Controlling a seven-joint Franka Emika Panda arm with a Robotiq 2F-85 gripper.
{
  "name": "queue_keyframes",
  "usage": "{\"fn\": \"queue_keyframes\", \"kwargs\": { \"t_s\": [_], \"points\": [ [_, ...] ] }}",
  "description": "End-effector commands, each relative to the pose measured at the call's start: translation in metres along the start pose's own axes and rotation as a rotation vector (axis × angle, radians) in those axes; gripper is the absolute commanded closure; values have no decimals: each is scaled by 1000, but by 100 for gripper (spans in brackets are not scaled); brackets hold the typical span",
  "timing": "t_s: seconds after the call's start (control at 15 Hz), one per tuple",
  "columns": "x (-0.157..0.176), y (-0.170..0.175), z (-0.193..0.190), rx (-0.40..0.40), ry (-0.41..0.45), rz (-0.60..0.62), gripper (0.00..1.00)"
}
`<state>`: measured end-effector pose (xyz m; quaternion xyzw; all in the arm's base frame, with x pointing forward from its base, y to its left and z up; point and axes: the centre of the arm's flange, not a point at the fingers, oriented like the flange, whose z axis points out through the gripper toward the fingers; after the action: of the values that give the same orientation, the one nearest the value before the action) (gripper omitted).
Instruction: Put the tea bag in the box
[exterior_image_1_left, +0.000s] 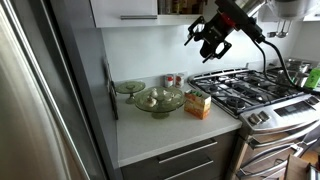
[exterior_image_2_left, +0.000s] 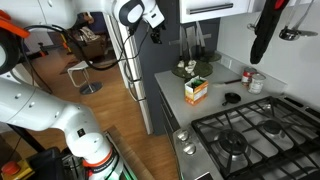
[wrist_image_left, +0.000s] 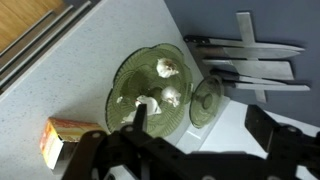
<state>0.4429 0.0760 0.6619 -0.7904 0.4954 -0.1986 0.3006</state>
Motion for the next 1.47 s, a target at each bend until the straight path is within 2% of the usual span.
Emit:
{"fn": "queue_keyframes", "kwargs": {
  "t_s": [0.0, 0.53, 0.6, 0.93, 1.13, 1.33, 1.4],
  "points": [
    [2, -11, -9, 38, 27, 34, 0],
    [2, -14, -9, 44, 31, 38, 0],
    [6, -28, -7, 89, 30, 74, 0],
    [34, -86, -11, 232, 175, 167, 0],
    [54, -114, -10, 287, 273, 202, 0],
    [81, -124, -5, 290, 363, 206, 0],
    [71, -102, -13, 283, 315, 188, 0]
  ]
}}
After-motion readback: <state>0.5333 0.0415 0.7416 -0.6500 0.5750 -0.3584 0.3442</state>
